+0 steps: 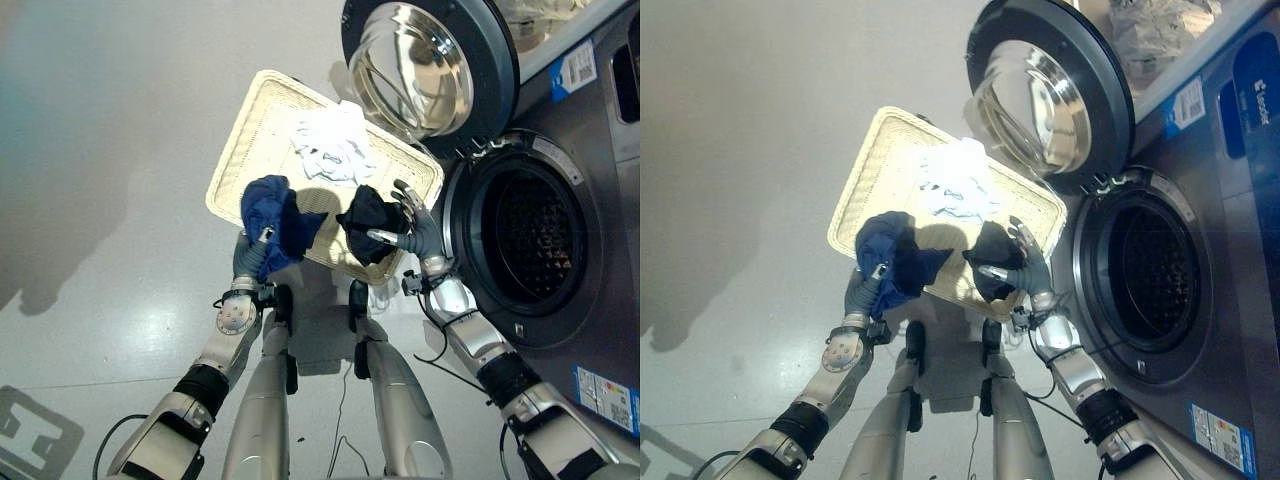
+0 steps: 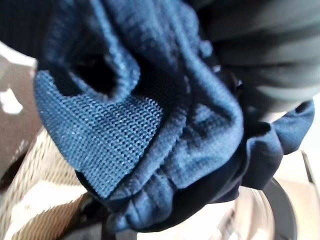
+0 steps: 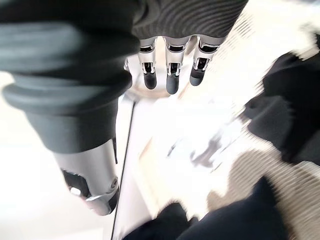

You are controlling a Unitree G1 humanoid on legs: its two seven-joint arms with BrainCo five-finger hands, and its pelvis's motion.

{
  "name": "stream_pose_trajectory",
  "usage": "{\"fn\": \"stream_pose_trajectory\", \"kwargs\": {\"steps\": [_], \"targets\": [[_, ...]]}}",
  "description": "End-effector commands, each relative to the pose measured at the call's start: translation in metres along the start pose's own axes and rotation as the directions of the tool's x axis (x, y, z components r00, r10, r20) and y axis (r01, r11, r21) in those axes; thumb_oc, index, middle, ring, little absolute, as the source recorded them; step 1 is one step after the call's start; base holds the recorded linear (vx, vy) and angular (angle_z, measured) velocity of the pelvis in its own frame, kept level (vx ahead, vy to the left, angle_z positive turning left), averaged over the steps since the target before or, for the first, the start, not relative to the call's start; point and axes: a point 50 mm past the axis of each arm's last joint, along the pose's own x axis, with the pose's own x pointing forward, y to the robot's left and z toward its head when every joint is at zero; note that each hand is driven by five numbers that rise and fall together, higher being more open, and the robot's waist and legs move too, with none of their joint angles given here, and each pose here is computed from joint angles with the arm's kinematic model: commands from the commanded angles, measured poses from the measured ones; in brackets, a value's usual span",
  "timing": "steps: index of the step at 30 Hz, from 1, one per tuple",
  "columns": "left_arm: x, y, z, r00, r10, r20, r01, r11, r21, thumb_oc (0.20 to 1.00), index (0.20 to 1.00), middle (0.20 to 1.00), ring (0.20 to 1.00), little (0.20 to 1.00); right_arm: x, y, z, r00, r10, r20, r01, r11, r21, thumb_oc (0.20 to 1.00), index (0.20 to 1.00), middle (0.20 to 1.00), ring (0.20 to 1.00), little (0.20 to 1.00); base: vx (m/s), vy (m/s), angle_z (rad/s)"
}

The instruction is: Put the clothes into the washing machine.

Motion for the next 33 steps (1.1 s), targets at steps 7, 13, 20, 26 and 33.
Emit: {"fn": "stream_pose_trajectory", "kwargs": {"steps": [7, 13, 20, 26, 33], "targets": [[-0.001, -0.054, 0.035, 0.729, -0.67, 0.142, 0.681, 0.688, -0.25, 0.2, 0.2, 0.2, 0.2, 0.2, 0.021, 0.014, 0.01, 0.917, 0.383, -0.115, -0.393, 0.916, -0.082, 1.0, 1.0, 1.0, 1.0, 1.0, 0.0, 0.001, 0.13], [-0.001, -0.07, 0.06, 0.606, -0.764, 0.222, 0.79, 0.547, -0.277, 0.2, 0.2, 0.2, 0.2, 0.2, 0.018, 0.033, -0.004, 0.79, 0.556, -0.259, -0.583, 0.812, -0.037, 1.0, 1.0, 1.0, 1.0, 1.0, -0.01, -0.012, 0.05], [0.001, -0.073, 0.076, 0.57, -0.785, 0.242, 0.819, 0.523, -0.234, 0.2, 0.2, 0.2, 0.2, 0.2, 0.0, 0.052, -0.016, 0.561, 0.768, -0.309, -0.731, 0.635, 0.25, 1.0, 1.0, 1.0, 1.0, 1.0, 0.01, -0.026, 0.02], [0.003, -0.073, 0.078, 0.576, -0.787, 0.221, 0.816, 0.537, -0.213, 0.2, 0.2, 0.2, 0.2, 0.2, -0.021, 0.071, -0.019, 0.367, 0.914, -0.175, -0.708, 0.396, 0.585, 1.0, 1.0, 1.0, 1.0, 1.0, 0.0, 0.0, 0.0], [0.005, -0.073, 0.077, 0.603, -0.767, 0.217, 0.797, 0.571, -0.197, 0.2, 0.2, 0.2, 0.2, 0.2, -0.045, 0.08, -0.026, 0.212, 0.975, -0.062, -0.65, 0.188, 0.737, 1.0, 1.0, 1.0, 1.0, 1.0, 0.0, -0.003, -0.01]]}}
